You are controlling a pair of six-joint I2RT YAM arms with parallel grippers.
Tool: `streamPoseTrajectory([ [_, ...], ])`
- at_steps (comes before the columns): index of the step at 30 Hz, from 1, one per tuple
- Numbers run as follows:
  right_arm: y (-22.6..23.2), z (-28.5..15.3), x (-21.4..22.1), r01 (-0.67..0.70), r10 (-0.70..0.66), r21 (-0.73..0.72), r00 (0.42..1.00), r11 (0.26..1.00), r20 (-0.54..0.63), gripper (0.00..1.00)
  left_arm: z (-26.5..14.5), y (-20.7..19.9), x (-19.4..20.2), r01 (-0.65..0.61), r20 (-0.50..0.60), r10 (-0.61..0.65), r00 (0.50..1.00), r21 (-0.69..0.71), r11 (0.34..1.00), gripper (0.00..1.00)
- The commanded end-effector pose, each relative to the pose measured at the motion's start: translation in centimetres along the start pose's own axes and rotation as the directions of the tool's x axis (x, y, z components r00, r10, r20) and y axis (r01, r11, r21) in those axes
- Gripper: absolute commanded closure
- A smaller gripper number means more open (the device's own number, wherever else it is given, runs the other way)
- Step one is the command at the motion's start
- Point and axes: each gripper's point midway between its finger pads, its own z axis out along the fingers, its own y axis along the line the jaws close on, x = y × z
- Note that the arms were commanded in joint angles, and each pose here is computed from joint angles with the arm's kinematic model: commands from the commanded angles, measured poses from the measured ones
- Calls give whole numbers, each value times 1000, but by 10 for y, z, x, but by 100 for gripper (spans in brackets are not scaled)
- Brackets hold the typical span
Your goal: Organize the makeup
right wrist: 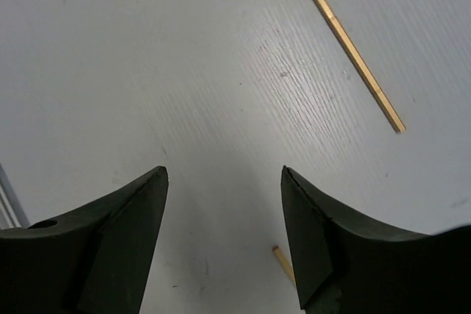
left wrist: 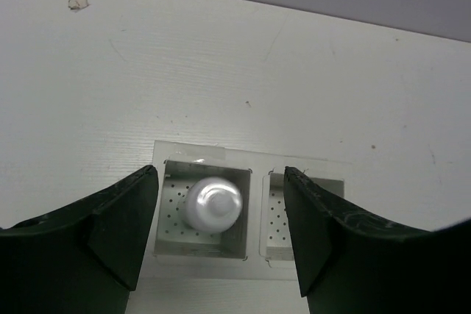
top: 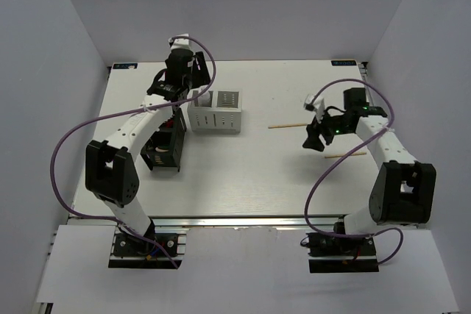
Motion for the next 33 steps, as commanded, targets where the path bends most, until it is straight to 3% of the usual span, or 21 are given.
streamPoseTrajectory([
  [1, 0, 24, 3, 353, -359, -72, 927, 933, -107, 31, -34, -19, -54, 36, 112, -45, 993, 86, 996, 21],
  [3, -12, 40, -5, 480, -483, -60, 865, 875, -138, 30, -42, -20, -62, 31, 127, -43, 991, 93, 995, 20],
  [7, -41, 72, -23, 543, -548, -68, 827, 837, -126, 30, -78, -22, -89, 43, 176, -65, 982, 126, 991, 22],
  [10, -70, 97, -44, 495, -499, -63, 858, 867, -124, 30, -104, -21, -91, 64, 185, -95, 978, 164, 984, 37],
  [11, -72, 112, -29, 435, -449, -116, 882, 893, -145, 30, -124, -19, -89, 78, 194, -116, 974, 195, 978, 51],
  [14, -89, 123, -57, 443, -455, -115, 882, 889, -125, 28, -170, -14, -90, 114, 232, -178, 956, 266, 957, 59],
  [15, -91, 131, -52, 435, -452, -137, 883, 890, -131, 28, -171, -11, -69, 137, 188, -192, 963, 275, 952, 57],
  [18, -87, 141, -50, 474, -497, -179, 859, 862, -123, 28, -205, -3, -53, 190, 173, -256, 951, 324, 927, 41],
  [25, -66, 153, -30, 520, -570, -297, 814, 801, -112, 28, -233, 28, 26, 304, 77, -344, 936, 316, 899, 24],
  [33, -75, 171, -16, 506, -575, -331, 804, 796, -154, 30, -254, 45, 54, 409, 61, -449, 892, 316, 856, 20],
])
